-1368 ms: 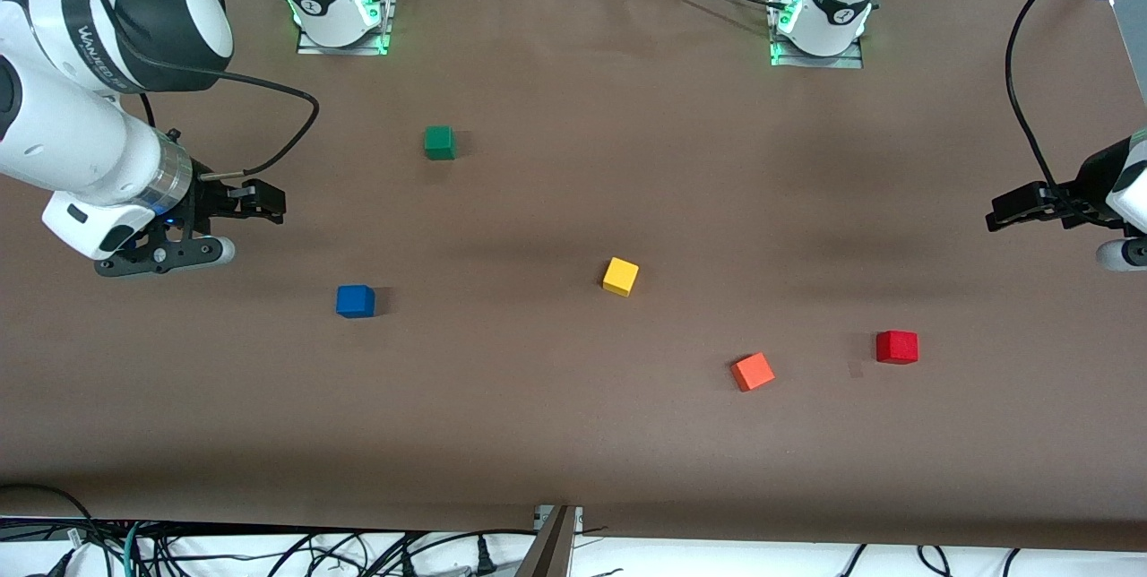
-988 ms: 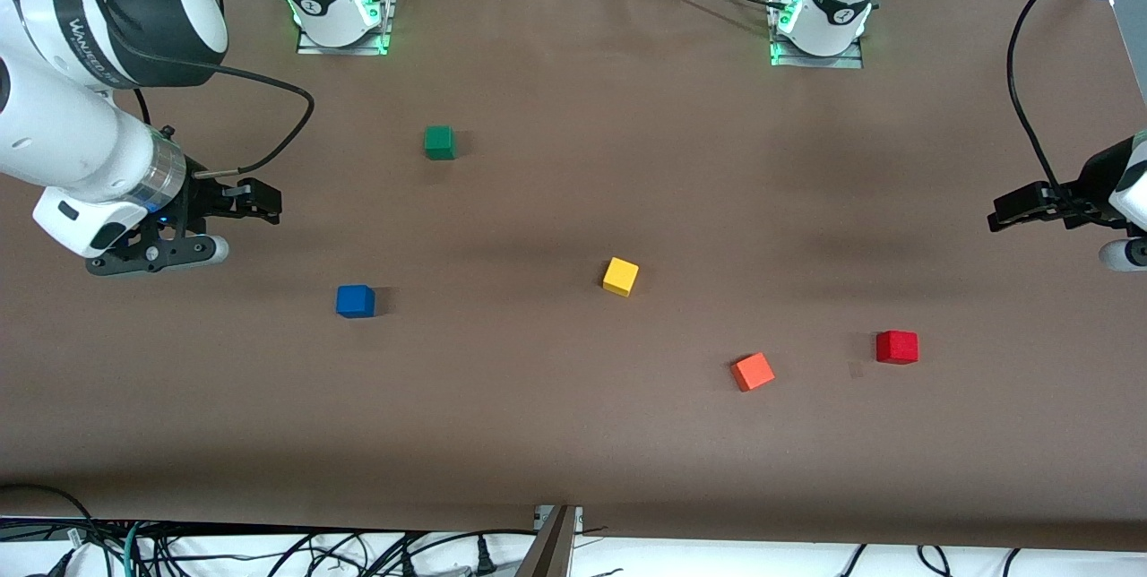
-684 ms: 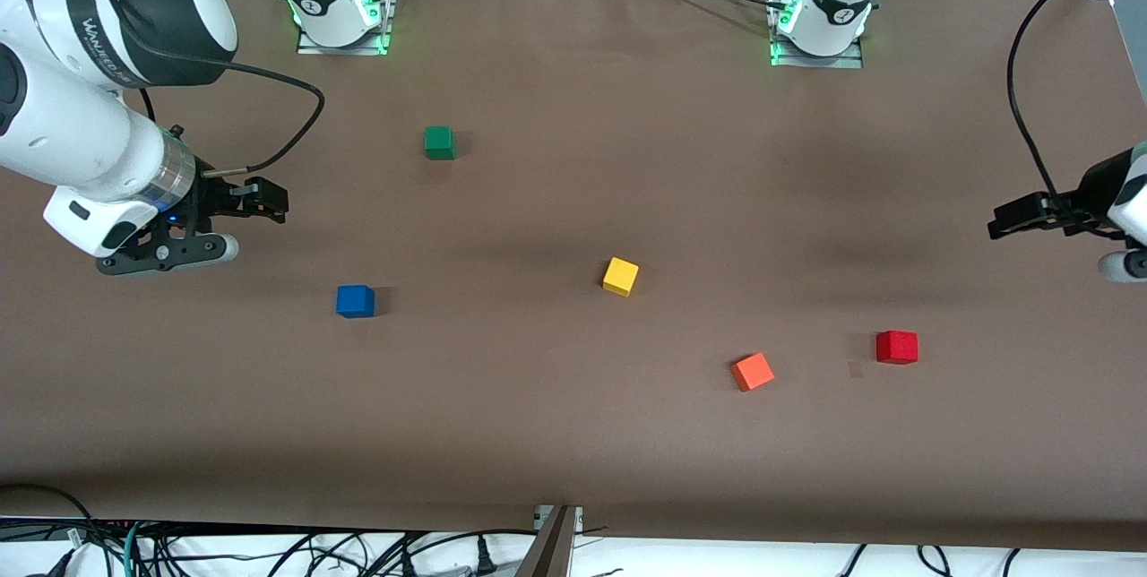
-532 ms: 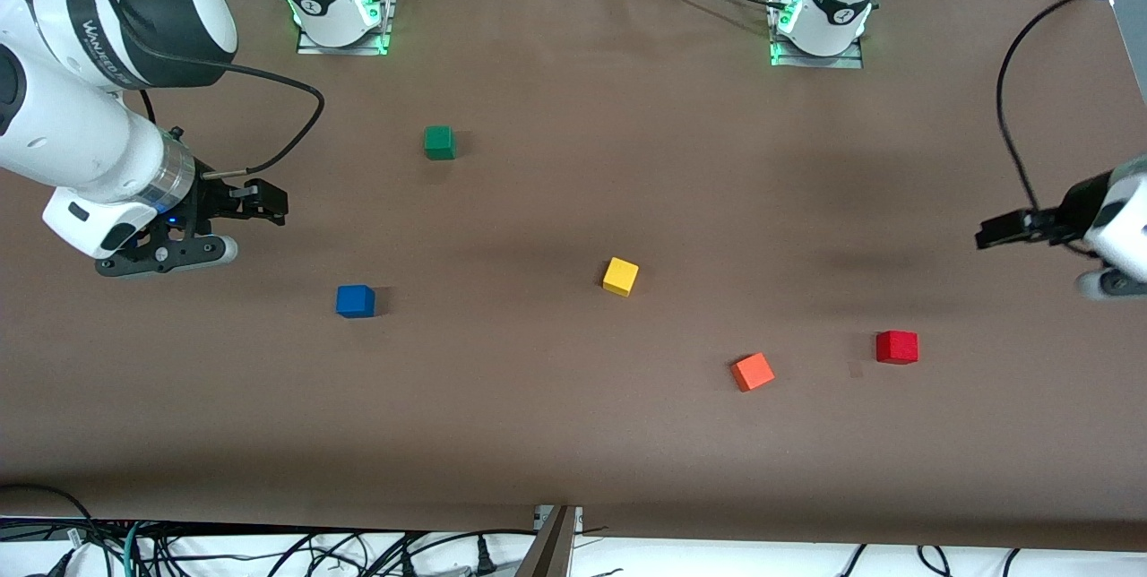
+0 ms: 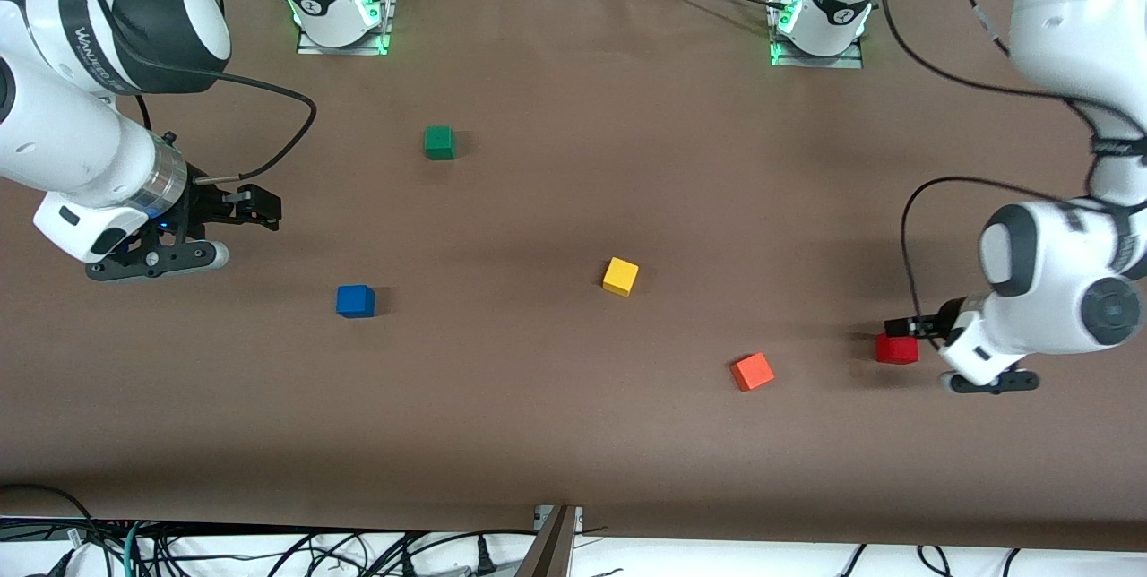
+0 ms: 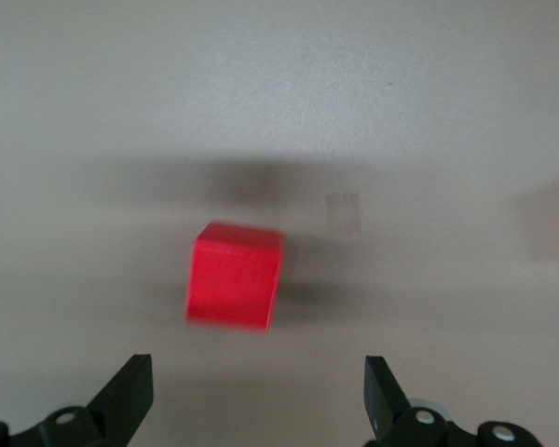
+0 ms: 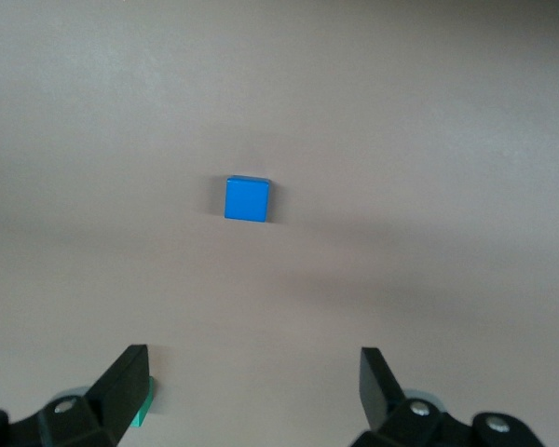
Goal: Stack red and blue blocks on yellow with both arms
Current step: 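Reach the left gripper down to the red cube and grasp it, then carry the red cube with the left gripper over the yellow cube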
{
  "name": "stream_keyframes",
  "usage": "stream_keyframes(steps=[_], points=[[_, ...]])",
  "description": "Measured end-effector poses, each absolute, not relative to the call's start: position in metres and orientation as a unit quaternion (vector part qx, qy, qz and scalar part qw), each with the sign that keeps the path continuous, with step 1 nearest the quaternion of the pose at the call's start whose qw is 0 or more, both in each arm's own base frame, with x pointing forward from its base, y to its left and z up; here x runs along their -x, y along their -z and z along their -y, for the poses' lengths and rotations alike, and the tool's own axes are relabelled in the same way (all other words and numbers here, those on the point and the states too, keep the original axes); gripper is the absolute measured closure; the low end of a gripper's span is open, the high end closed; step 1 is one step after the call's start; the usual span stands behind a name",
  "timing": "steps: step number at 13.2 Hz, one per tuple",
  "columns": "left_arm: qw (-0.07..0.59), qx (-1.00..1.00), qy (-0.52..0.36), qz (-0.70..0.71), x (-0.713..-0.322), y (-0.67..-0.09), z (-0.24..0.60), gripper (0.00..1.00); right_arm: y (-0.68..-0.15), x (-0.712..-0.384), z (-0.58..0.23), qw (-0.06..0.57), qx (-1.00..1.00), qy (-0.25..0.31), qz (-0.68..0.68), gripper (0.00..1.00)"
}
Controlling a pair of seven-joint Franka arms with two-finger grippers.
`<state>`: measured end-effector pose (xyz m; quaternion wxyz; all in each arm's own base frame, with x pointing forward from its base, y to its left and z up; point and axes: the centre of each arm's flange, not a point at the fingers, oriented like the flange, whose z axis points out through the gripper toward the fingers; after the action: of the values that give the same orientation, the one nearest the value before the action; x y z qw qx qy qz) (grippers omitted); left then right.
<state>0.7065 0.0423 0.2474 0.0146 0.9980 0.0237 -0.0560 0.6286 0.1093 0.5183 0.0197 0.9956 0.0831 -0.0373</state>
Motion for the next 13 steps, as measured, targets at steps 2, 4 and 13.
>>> stream_keyframes(steps=[2,4,13], points=[[0.01,-0.999,0.035,0.003,-0.702,-0.216,-0.04,0.0,-0.518,-0.629,-0.109,0.02,-0.996,0.038,-0.083,0.0],[0.0,-0.999,0.027,0.023,-0.701,-0.211,-0.039,0.0,-0.518,-0.629,-0.109,0.02,-0.996,0.038,-0.083,0.0],[-0.03,-0.998,-0.002,0.051,-0.705,-0.205,-0.046,0.19,-0.518,-0.63,-0.111,0.017,-0.996,0.034,-0.084,0.0]])
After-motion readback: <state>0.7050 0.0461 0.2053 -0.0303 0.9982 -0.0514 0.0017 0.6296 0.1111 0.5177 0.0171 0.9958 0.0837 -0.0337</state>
